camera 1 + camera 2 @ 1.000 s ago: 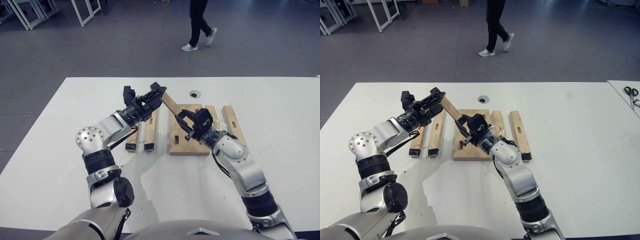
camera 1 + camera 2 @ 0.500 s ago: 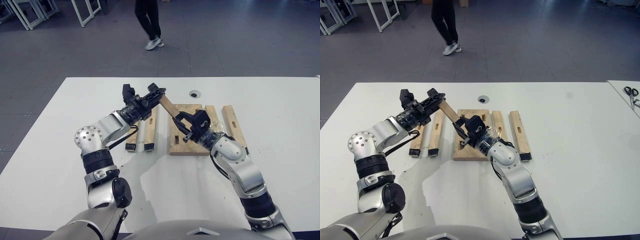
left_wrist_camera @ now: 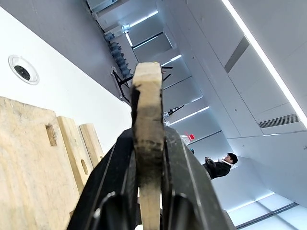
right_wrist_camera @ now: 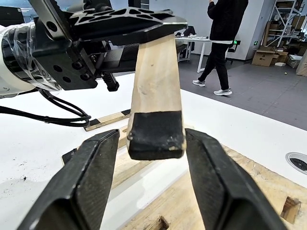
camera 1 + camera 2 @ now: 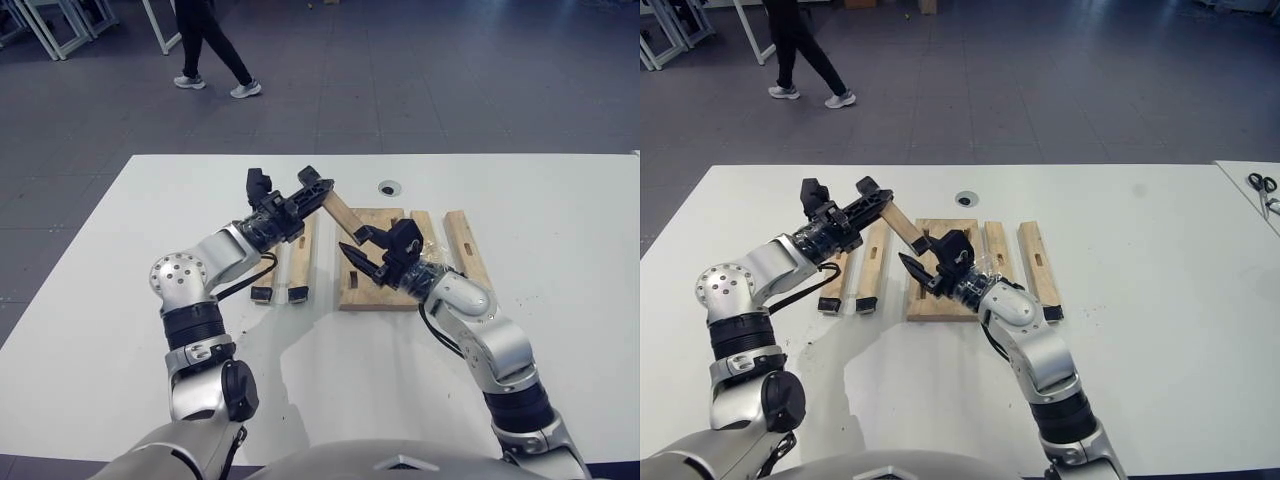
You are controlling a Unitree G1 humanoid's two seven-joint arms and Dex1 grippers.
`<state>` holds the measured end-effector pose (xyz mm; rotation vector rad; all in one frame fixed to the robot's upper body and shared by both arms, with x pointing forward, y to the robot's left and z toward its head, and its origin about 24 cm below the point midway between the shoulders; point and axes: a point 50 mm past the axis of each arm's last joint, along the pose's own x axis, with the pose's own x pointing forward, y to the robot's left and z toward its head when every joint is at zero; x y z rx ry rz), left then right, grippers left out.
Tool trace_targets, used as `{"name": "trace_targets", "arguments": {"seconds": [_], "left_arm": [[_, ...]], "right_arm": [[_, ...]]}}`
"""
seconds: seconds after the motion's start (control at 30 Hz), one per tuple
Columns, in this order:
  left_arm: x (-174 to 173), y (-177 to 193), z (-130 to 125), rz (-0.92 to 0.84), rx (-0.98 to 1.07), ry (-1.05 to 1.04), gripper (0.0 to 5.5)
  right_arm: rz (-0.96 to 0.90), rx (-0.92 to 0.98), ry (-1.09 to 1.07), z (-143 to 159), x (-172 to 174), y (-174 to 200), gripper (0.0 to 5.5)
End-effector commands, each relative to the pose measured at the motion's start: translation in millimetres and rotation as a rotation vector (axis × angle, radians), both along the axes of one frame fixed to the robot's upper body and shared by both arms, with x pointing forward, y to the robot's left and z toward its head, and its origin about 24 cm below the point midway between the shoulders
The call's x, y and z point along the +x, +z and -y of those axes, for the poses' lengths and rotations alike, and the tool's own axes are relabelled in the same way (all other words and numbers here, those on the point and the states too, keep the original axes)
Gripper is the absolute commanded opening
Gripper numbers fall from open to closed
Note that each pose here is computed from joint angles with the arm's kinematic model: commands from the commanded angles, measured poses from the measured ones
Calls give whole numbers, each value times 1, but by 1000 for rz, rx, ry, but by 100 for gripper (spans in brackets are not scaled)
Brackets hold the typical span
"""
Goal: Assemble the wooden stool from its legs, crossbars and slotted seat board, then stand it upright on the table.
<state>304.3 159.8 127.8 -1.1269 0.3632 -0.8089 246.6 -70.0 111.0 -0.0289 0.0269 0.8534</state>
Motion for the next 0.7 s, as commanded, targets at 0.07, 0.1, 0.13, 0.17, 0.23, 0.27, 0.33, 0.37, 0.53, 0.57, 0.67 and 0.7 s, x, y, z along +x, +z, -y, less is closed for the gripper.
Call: {"name": "trace_targets", "arguments": {"seconds": [0.07,0.1,0.13,0.17,0.23,0.27,0.33,0.37,0.53,0.57,0.67,0.7], "left_arm": [[-3,27,-62,146,119,315,41],[-6,36,-76,183,130,394,41],[-11,43,-89,211,171,491,41],[-18,49,-99,242,207,589,41],[-24,48,-96,242,357,654,41],[-24,44,-86,232,422,660,41],[-21,33,-64,217,537,672,41],[-19,27,-59,212,600,725,41],[-3,-10,-46,272,1026,766,41],[-1,-18,-43,273,1071,760,41],[-1,-38,-36,251,1106,749,41],[-2,-42,-35,242,1109,752,41]], "right_arm": [[-48,-50,-69,21,-2,-12,329],[-62,-59,-94,26,-4,-16,343],[-83,-66,-116,31,-7,-21,366],[-103,-73,-133,35,-12,-26,386],[-140,-87,-177,38,-28,-35,413],[-145,-104,-199,38,-34,-37,435],[-126,-169,-242,36,-40,-39,482],[-109,-198,-250,33,-41,-39,484],[-85,-225,-269,30,-40,-37,484],[-84,-227,-268,30,-40,-37,484],[-79,-230,-271,30,-40,-37,484],[-79,-230,-272,30,-39,-37,484]]}}
